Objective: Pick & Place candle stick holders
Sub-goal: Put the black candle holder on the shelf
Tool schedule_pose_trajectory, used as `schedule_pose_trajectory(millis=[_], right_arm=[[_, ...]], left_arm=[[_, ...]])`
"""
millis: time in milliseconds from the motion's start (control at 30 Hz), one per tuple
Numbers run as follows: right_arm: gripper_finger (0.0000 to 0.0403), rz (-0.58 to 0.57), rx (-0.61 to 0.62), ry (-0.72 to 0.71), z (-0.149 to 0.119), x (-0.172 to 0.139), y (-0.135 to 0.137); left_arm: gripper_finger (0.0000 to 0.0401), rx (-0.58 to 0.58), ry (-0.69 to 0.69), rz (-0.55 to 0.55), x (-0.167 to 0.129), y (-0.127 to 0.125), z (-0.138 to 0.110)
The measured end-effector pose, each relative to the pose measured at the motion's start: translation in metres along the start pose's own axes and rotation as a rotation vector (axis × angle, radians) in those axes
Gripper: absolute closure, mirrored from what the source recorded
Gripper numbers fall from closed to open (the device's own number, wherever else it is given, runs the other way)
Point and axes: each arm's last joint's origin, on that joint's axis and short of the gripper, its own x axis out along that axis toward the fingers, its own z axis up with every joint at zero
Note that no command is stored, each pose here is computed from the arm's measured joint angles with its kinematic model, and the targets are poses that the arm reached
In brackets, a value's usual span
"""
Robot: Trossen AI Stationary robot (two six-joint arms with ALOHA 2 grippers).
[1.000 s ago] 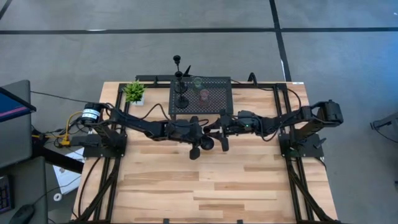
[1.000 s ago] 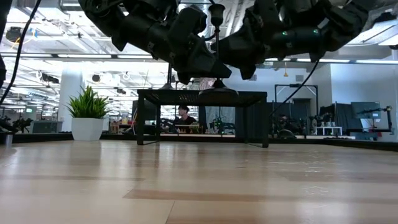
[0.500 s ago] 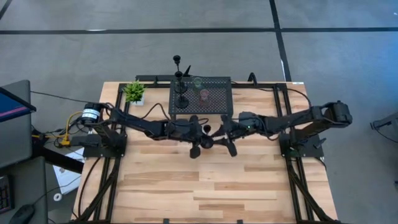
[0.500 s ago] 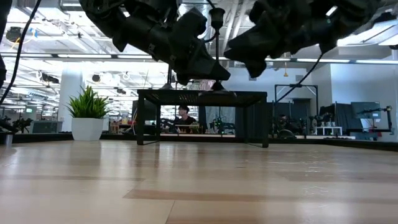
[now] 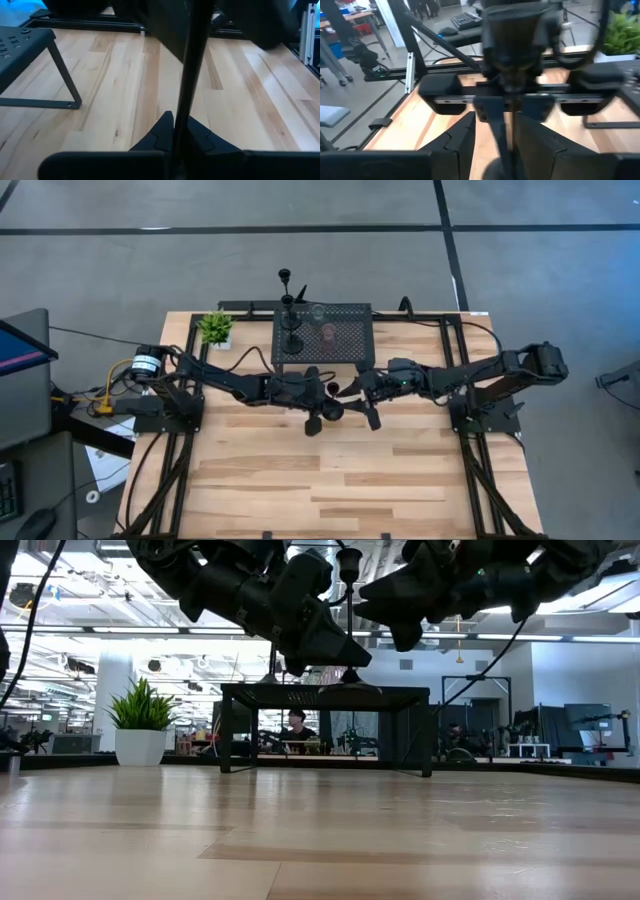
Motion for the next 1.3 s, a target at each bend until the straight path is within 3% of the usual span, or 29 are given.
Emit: schedule_pose_trajectory(millis=[267,1300], right_arm=[[0.0265,0.006,-0.002,-0.022,-0.01,0.013,-0.004],[0.0275,-0.06,0.004,-0.006,-0.001,0.001,-0.009]], left_arm=[[0.0388,-0.012,0.026,0.004,0.0,0.0,-0.004],[0.0388,-0.017,0.006,-0.003,0.0,-0.001,-0.001]])
